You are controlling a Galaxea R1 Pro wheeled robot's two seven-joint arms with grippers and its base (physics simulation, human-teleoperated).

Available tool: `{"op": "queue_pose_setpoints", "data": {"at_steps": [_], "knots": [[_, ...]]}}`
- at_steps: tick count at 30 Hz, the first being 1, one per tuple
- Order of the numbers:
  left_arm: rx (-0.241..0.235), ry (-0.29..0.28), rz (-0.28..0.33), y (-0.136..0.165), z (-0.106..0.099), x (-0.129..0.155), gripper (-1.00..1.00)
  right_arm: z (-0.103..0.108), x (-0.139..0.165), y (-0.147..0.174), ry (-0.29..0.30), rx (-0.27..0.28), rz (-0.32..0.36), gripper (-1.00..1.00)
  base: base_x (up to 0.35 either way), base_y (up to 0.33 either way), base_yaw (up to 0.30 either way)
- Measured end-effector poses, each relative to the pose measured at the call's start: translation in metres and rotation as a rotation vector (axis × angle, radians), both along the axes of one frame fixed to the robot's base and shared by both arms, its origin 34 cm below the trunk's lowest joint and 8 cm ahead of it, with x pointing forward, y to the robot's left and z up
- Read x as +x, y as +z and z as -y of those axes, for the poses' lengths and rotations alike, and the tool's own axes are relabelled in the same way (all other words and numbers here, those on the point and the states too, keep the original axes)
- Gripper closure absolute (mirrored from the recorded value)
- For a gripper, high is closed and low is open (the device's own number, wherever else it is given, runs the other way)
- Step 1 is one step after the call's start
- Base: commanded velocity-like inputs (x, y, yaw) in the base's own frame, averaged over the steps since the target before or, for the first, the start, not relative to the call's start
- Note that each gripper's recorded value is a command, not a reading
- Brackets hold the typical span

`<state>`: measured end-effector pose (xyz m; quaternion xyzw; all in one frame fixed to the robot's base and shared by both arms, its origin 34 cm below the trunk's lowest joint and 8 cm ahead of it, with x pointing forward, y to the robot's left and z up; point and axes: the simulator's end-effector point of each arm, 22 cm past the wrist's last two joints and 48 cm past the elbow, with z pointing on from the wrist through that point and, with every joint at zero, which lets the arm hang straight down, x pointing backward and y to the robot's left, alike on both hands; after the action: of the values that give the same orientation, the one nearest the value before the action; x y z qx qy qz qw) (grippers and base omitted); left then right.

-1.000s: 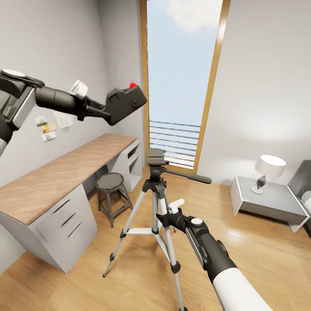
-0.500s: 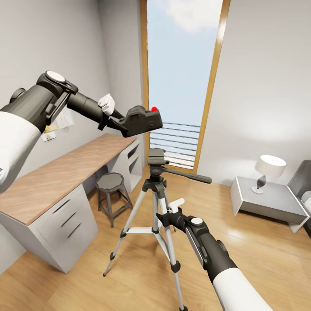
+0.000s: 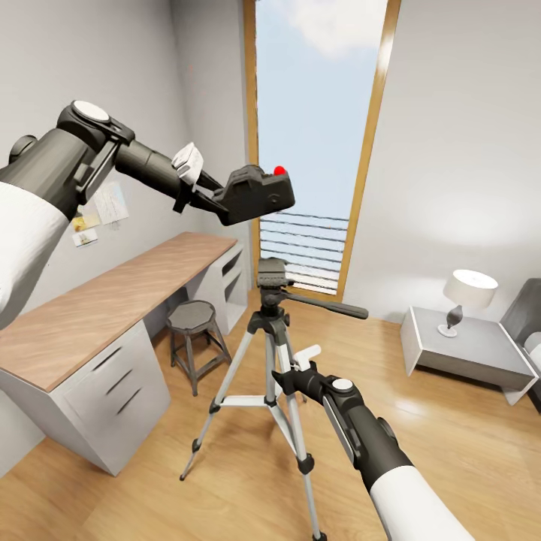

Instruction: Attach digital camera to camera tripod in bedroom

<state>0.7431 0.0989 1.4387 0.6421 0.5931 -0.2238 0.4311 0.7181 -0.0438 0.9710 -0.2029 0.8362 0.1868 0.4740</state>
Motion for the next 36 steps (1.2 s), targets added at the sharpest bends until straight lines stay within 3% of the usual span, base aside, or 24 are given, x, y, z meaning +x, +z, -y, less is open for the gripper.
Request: {"op": "queue_pose_setpoints", "data": {"at_steps": [13, 36], "knots": [[0.002, -0.044, 0.012, 0.015, 0.031, -0.014, 1.00, 0.004, 0.006, 0.009, -0.024, -0.012, 0.024, 1.00, 0.000, 0.000, 0.000], [0.026, -0.039, 0.014, 0.010, 0.027, -0.012, 1.00, 0.004, 0.006, 0.009, -0.024, -0.010, 0.026, 1.00, 0.000, 0.000, 0.000]]}}
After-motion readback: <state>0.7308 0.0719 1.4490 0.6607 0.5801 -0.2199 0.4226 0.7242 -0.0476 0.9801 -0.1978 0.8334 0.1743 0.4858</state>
